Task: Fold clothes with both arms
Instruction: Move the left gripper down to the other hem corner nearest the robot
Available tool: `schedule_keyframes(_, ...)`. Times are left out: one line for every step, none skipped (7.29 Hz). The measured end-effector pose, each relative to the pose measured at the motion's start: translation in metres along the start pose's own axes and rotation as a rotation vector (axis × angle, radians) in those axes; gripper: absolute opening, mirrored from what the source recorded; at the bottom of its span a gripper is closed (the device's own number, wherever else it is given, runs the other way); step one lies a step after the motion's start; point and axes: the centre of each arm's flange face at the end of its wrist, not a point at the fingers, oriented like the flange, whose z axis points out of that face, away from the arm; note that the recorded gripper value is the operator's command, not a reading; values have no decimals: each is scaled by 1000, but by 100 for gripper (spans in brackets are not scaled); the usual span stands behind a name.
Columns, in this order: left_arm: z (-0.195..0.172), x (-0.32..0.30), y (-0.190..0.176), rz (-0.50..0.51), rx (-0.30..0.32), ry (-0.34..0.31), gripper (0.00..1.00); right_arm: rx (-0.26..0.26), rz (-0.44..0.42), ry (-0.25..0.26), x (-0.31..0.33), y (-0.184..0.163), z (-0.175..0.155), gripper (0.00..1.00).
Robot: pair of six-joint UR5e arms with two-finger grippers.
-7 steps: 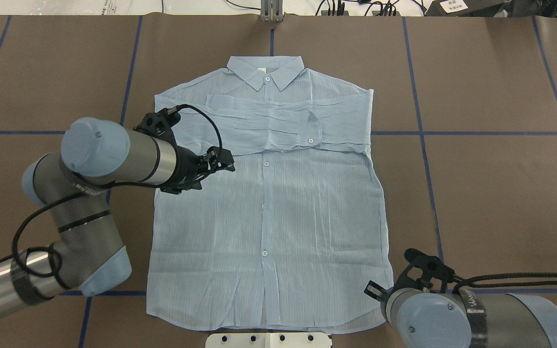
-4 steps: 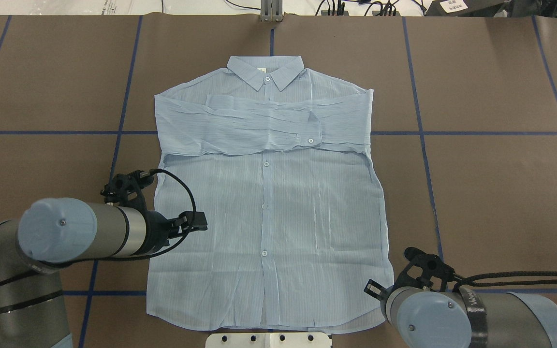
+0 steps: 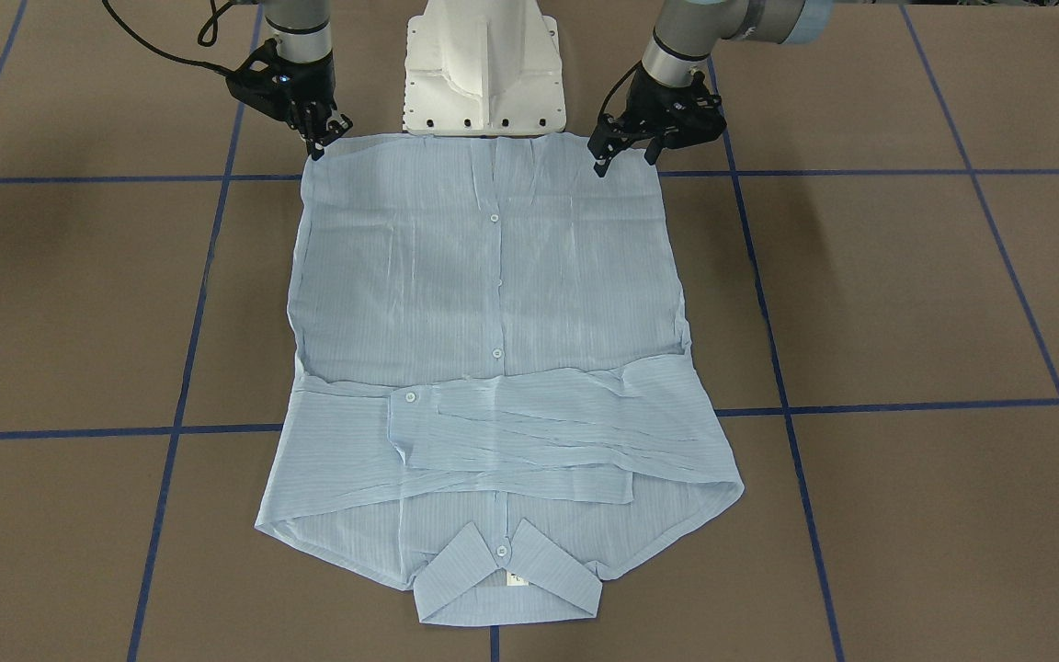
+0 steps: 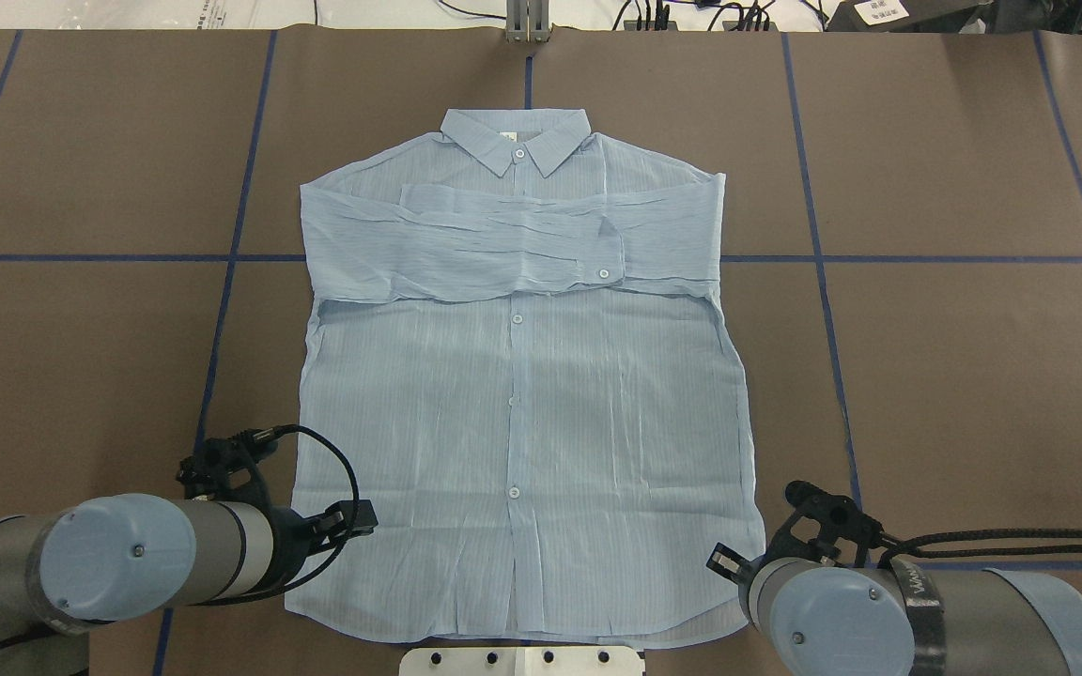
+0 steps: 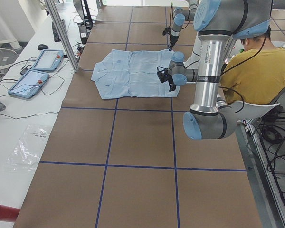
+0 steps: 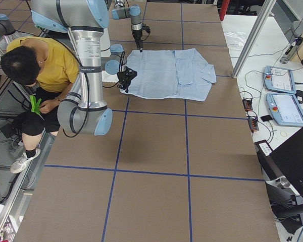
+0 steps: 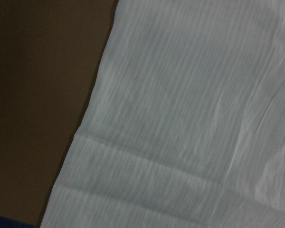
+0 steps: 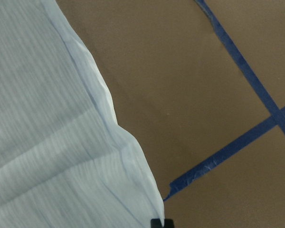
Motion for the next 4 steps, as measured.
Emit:
schedule_keyframes(4, -11, 3, -13, -4, -24, 90, 1, -1, 2, 0, 0, 1, 0)
schedule_keyframes(8, -20, 7, -22, -8, -45, 89, 1, -1, 3, 1, 1, 1, 0)
schedule_keyframes(11, -26, 10, -25, -11, -59, 89, 1, 0, 3, 1, 1, 2, 0)
schedule_keyframes(13, -29, 12, -28, -14, -67, 86, 2, 0, 4, 1, 1, 2, 0)
